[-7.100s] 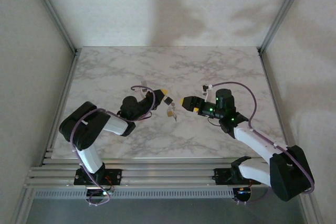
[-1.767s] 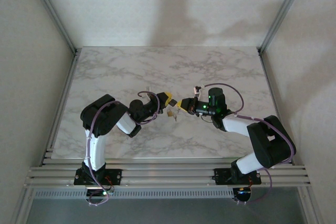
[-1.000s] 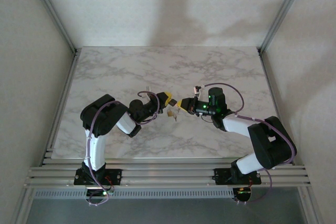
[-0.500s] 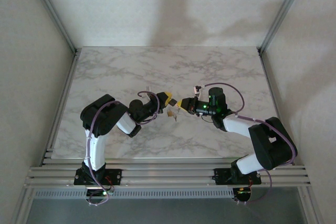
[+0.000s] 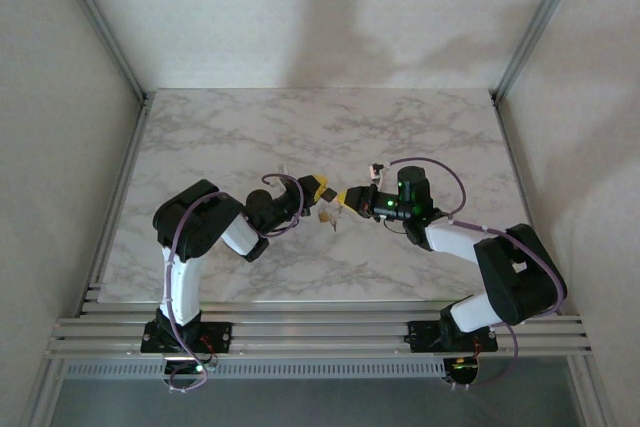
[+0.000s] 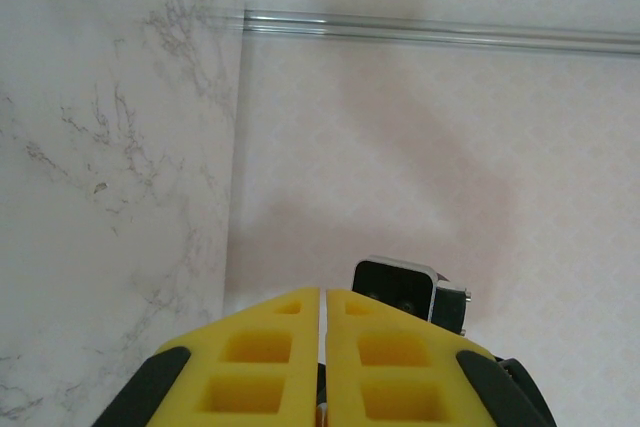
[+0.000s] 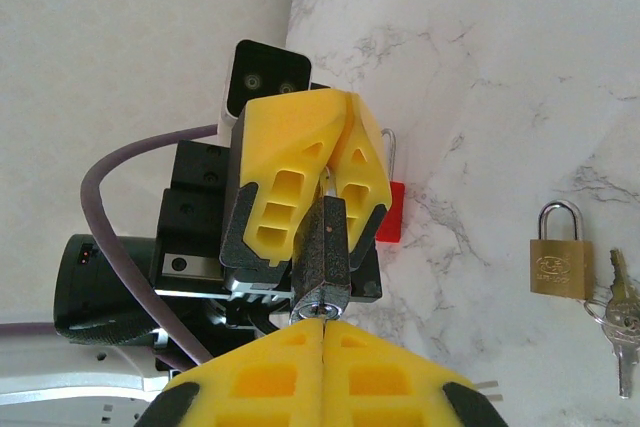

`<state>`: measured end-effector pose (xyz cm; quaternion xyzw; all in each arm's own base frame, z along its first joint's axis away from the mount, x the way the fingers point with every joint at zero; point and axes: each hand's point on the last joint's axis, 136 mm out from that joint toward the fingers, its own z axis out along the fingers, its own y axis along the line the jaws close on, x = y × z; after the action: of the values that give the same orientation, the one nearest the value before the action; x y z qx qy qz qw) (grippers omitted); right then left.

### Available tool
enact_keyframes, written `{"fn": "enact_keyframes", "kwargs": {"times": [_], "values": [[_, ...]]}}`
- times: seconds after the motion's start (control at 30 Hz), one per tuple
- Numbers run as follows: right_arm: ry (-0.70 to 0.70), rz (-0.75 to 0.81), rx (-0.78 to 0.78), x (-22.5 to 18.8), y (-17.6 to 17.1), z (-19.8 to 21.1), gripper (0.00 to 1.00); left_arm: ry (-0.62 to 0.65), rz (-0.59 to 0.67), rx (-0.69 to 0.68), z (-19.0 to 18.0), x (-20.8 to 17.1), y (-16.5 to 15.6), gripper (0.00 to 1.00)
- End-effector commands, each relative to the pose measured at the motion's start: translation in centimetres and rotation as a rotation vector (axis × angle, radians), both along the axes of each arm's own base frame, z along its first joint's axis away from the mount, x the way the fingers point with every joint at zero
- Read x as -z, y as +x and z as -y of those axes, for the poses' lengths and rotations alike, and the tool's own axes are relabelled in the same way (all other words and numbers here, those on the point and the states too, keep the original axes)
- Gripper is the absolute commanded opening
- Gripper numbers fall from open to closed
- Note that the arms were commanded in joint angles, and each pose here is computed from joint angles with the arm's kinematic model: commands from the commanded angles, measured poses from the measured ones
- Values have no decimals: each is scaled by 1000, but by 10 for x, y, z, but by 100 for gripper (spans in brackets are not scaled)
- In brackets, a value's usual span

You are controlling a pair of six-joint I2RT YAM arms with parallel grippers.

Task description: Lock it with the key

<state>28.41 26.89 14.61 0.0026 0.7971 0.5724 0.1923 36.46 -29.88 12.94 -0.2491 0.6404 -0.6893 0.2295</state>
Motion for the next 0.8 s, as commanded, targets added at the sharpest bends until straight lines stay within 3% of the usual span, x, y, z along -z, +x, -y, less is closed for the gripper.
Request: {"fn": "enact_keyframes", "kwargs": {"times": [0.0,0.57,0.7,0.77], "values": [[32,60,-55,-23,-8,-6,0,-159,213,-149,-40,-62,14,0],[27,59,-68,-24,-9,-7,2,-164,226,-143,-39,-68,12,0],[10,51,-67,-20,-8,-7,39,-166,234,-111,-32,-71,4,0],[11,56,-63,-20,-7,-7,46,-162,230,-100,-29,-69,1,0]]}}
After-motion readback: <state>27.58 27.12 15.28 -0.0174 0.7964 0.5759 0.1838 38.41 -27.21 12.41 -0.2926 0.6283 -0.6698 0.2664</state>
